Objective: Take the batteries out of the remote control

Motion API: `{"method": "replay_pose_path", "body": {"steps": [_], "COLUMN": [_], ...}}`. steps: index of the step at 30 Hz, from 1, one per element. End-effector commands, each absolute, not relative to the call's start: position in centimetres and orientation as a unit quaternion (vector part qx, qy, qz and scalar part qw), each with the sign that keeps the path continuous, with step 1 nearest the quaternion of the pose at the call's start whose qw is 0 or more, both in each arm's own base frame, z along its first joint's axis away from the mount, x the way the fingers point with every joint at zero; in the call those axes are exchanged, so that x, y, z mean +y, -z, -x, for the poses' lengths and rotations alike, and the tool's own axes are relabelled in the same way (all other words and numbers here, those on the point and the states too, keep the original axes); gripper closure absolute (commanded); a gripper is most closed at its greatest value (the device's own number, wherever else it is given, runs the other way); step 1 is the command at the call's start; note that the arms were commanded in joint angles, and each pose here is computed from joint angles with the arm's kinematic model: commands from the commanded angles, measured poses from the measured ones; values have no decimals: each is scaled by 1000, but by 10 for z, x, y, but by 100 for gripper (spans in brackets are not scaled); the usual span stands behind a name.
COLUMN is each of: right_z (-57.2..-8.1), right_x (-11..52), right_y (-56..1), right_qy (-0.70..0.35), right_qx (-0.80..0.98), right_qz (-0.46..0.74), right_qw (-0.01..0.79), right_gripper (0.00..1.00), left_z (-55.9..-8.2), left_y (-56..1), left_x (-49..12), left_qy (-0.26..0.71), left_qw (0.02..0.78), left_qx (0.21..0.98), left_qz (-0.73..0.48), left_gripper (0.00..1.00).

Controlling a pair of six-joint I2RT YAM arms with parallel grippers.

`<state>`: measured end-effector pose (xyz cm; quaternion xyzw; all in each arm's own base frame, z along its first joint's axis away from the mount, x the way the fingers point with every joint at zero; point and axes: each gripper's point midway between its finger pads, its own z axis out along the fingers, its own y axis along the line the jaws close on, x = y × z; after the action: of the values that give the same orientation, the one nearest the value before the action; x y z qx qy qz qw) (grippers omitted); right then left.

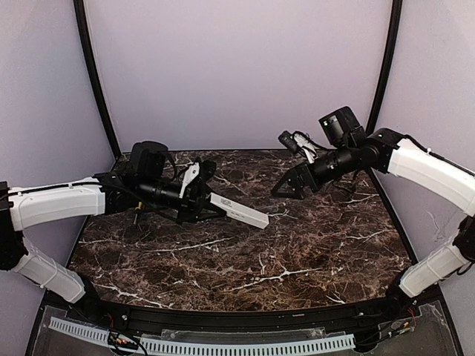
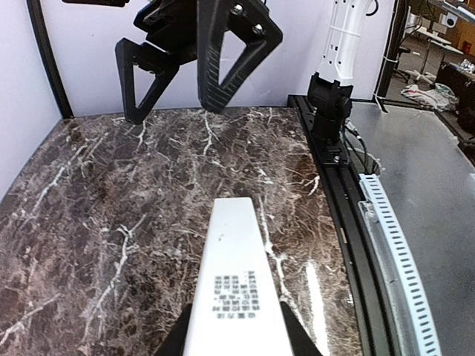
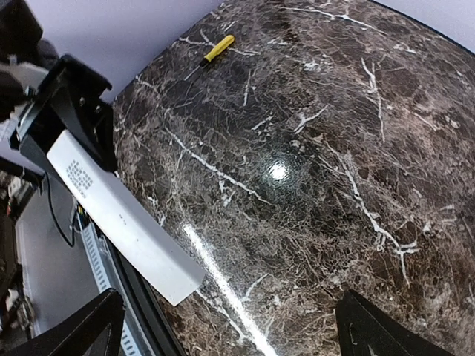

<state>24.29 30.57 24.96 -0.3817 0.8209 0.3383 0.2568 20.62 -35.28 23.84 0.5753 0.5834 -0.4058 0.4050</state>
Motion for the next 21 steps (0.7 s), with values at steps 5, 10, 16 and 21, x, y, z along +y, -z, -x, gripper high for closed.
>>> {"method": "replay_pose_path", "body": {"steps": [5, 10, 16, 21], "right_z": [-252, -242, -237, -236], "right_x": [299, 307, 315, 319], "right_y": [-257, -268, -279, -283], "right_qy": [-480, -541, -592, -616], "right_qx": [834, 804, 770, 752], "right_qz": [193, 176, 172, 170], "right_qw": [194, 175, 166, 163], "right_gripper": [1, 1, 1, 8], "left_z": [-238, -238, -230, -222], "left_y": [-265, -270, -276, -285], "left_x": [-361, -369, -373, -373], "left_qy": [360, 388, 420, 439], "left_qw": [528, 534, 540, 545], "left_qx": [537, 520, 492, 467], "left_qz": [-551, -542, -539, -540], "left_gripper": [100, 100, 100, 100]}}
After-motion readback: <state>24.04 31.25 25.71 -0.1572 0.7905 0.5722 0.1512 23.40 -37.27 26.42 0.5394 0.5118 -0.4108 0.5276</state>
